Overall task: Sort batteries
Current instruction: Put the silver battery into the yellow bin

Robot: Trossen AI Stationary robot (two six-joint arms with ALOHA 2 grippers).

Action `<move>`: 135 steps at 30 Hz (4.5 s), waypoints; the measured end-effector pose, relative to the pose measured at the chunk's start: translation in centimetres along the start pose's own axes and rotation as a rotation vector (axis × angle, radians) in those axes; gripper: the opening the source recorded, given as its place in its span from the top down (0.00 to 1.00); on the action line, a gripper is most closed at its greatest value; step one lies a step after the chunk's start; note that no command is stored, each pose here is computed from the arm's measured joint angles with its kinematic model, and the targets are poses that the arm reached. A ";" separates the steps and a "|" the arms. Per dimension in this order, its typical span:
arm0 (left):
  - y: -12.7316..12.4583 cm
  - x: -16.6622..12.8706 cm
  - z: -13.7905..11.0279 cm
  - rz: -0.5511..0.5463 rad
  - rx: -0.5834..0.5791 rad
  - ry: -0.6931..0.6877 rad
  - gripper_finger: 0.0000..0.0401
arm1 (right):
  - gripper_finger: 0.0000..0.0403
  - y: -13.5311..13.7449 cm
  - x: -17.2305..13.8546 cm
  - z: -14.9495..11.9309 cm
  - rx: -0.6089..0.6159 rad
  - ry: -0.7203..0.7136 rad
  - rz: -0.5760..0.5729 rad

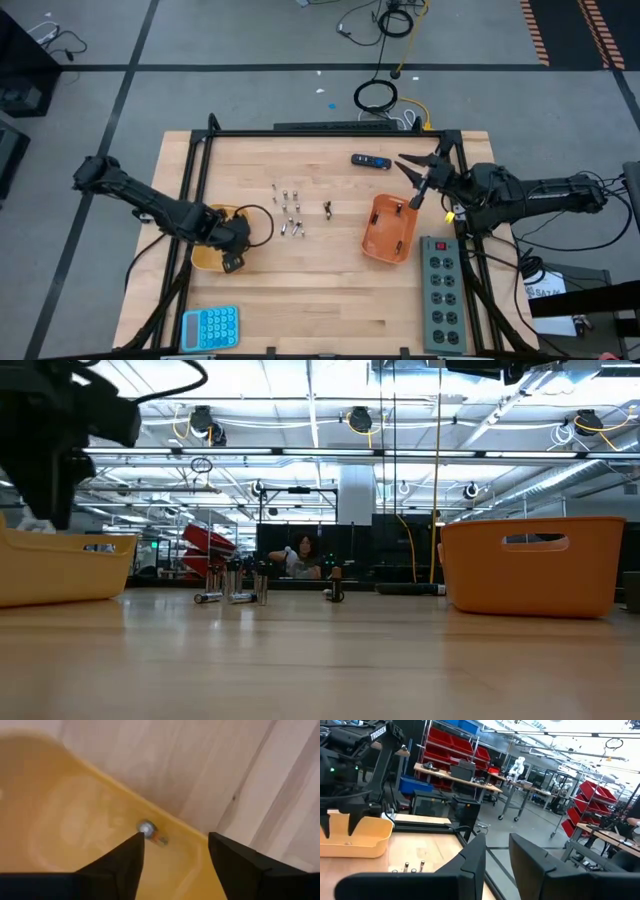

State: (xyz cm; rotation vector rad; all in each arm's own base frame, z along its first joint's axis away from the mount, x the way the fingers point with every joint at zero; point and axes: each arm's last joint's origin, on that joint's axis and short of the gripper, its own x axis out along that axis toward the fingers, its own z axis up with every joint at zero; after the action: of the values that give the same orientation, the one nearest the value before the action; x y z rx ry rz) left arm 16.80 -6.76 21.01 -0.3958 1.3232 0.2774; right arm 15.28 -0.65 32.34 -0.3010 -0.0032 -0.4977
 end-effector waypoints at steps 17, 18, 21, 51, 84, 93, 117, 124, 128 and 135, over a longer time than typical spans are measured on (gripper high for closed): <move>1.8 3.0 0.1 0.125 0.296 0.116 0.50 | 0.81 0.2 0.1 -0.5 0.019 0.045 0.018; 1.7 3.3 0.2 0.126 0.306 0.119 0.51 | 0.81 0.2 0.1 -0.5 0.024 0.046 0.018; 1.4 4.3 0.7 0.111 0.312 0.097 0.52 | 0.81 0.3 0.1 -0.6 0.028 0.052 0.019; 2.3 -1.2 10.9 0.212 0.345 -0.200 0.52 | 0.81 0.4 0.0 -1.0 0.031 0.084 0.048; 9.4 4.3 10.8 0.176 0.235 -0.240 0.52 | 0.81 0.4 0.0 -1.5 -0.021 0.130 0.049; 9.6 5.1 10.4 0.175 0.230 -0.270 0.52 | 0.81 0.4 0.0 -1.5 -0.021 0.130 0.049; 10.1 7.2 9.4 0.217 0.190 -0.386 0.68 | 0.81 0.4 0.0 -1.5 -0.017 0.130 0.049; 10.1 7.2 9.3 0.201 0.174 -0.374 0.92 | 0.81 0.4 0.0 -1.5 -0.017 0.130 0.049; 10.1 6.9 9.3 0.190 0.147 -0.362 0.92 | 0.81 0.4 0.0 -1.5 -0.018 0.130 0.049; 7.9 0.5 10.5 0.123 0.146 -0.441 0.92 | 0.81 0.4 0.0 -1.5 -0.006 0.130 0.048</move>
State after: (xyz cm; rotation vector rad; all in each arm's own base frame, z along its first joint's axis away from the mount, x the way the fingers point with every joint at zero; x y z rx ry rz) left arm 22.88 4.92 21.55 -0.1184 0.9271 0.3467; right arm 15.41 -0.74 30.83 -0.2733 0.1313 -0.4690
